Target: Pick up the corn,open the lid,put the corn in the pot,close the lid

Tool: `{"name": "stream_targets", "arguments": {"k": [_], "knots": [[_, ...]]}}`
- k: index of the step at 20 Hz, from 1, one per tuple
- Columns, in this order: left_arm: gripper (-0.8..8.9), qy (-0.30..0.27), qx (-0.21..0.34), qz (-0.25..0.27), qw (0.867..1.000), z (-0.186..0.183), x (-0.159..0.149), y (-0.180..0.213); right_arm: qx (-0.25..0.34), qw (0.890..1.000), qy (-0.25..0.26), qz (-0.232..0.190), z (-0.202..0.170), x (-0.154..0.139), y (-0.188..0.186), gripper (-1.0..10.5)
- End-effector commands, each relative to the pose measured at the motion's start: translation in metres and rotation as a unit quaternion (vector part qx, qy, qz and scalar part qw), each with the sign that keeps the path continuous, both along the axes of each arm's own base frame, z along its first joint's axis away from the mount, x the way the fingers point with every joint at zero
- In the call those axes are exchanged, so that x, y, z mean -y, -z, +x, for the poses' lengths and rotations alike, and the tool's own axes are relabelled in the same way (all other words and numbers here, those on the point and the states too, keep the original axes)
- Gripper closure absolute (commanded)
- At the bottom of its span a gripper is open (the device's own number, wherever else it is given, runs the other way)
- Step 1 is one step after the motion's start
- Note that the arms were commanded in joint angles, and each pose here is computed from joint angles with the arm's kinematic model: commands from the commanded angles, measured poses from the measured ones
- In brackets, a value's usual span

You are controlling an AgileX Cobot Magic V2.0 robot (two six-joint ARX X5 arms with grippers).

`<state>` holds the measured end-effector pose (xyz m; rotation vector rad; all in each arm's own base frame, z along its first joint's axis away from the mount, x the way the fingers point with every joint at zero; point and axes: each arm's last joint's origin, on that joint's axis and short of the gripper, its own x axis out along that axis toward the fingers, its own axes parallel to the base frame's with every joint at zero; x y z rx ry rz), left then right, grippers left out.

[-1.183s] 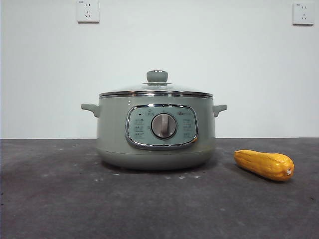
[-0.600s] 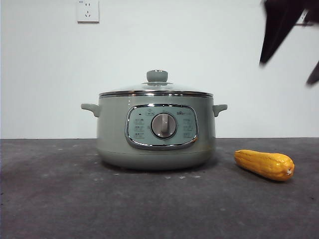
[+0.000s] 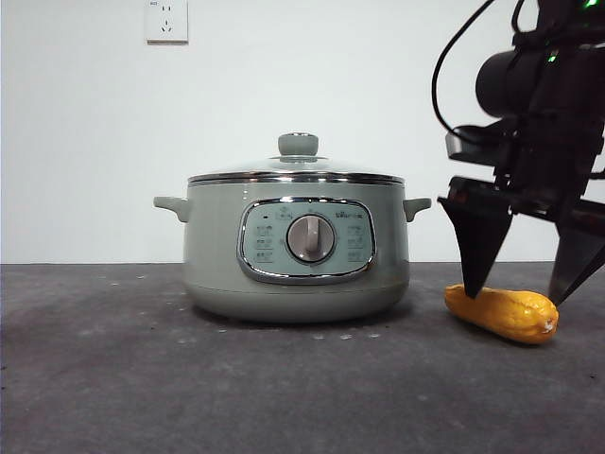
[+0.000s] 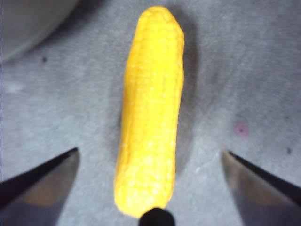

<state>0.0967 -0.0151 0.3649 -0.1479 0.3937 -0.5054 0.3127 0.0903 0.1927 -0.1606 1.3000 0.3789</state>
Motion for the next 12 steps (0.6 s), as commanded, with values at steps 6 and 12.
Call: {"name": "stream_targets", "arguments": {"k": [6,12], "knots": [[2.38,0.004,-0.002,0.001,1.0,0.001,0.0,0.0,-0.023,1.0,-0.002,-0.01,0.006,-0.003,0.021,9.1],[2.39,0.005,-0.006,0.001,1.0,0.001,0.0,0.001,-0.002,1.0,-0.001,-0.004,0.0,-0.002,0.002,9.6]]}}
